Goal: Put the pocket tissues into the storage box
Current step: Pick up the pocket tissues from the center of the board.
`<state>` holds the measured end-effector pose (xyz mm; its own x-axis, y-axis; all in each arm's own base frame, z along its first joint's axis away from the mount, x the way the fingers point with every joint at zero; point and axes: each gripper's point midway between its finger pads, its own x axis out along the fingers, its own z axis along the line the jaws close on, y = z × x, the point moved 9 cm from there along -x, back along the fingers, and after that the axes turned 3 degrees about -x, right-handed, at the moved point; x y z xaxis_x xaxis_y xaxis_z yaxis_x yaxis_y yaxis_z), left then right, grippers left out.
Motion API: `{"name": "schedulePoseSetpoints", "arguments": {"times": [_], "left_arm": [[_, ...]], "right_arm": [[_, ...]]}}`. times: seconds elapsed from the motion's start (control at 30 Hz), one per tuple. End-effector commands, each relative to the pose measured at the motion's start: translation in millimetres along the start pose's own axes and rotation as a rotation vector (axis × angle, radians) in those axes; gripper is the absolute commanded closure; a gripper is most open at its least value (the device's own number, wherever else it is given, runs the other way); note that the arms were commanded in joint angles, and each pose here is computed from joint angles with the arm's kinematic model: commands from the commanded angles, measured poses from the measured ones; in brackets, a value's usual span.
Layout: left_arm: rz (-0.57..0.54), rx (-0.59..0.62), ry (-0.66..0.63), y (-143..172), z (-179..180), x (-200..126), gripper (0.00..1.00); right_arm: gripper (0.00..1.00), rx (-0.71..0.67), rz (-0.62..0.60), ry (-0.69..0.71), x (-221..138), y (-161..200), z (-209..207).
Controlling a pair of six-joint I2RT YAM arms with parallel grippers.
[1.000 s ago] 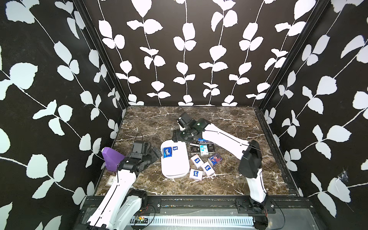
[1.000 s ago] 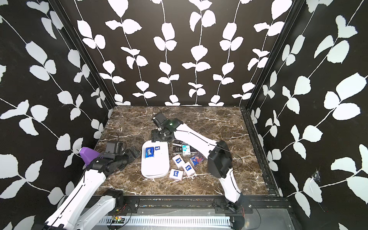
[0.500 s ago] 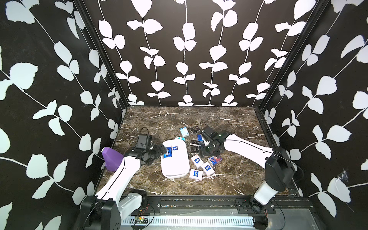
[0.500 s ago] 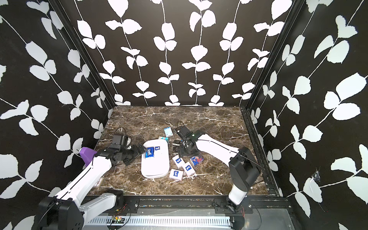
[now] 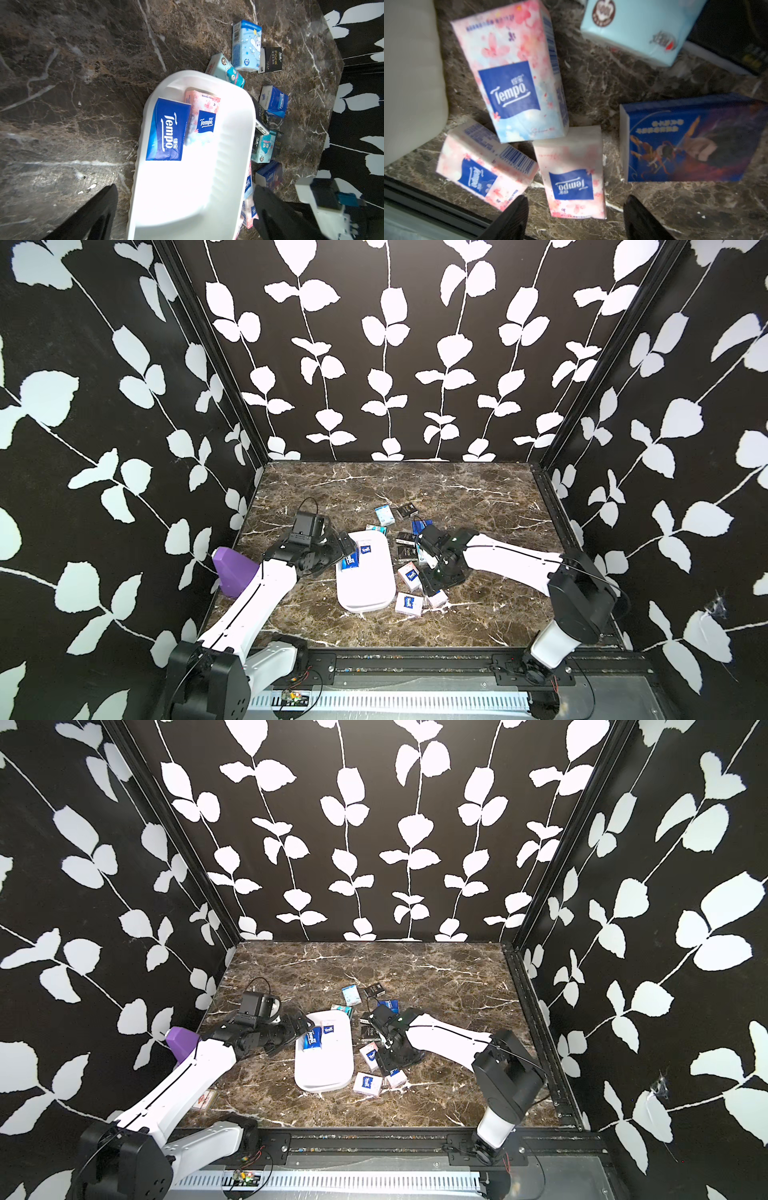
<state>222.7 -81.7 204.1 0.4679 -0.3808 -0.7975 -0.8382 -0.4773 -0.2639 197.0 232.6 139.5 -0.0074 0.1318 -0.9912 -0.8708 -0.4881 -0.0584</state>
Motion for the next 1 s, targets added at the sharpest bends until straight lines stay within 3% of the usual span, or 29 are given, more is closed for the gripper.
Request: {"name": "schedulePoseSetpoints", "arguments": {"times": [0.0,0.37,0.57,0.8,0.97], "left_arm": [[-0.029,-0.002,-0.007,5.2,4.1,-9.3,0.01],[-0.050,-0.041,-0.020,15.3,16.2,-11.9,0.01],[-0.052,-0.050,-0.017,14.3,15.9,-8.9,0.01],[-0.053,-0.065,-0.010,13.0,16.4,-3.0,0.01],[-0.059,-0.099,-0.001,14.4,19.5,2.3,0.01]], "right_arm": [[0.26,-0.043,0.019,0.049,8.6,-3.8,0.6],[0.32,-0.035,0.016,0.091,23.9,-9.2,-1.4],[0.51,-0.012,0.001,0.075,19.5,-5.6,-1.4],[0.56,0.031,-0.033,0.027,-14.3,-2.4,3.7],[0.56,0.060,-0.106,-0.032,-51.5,-19.8,16.0]]}}
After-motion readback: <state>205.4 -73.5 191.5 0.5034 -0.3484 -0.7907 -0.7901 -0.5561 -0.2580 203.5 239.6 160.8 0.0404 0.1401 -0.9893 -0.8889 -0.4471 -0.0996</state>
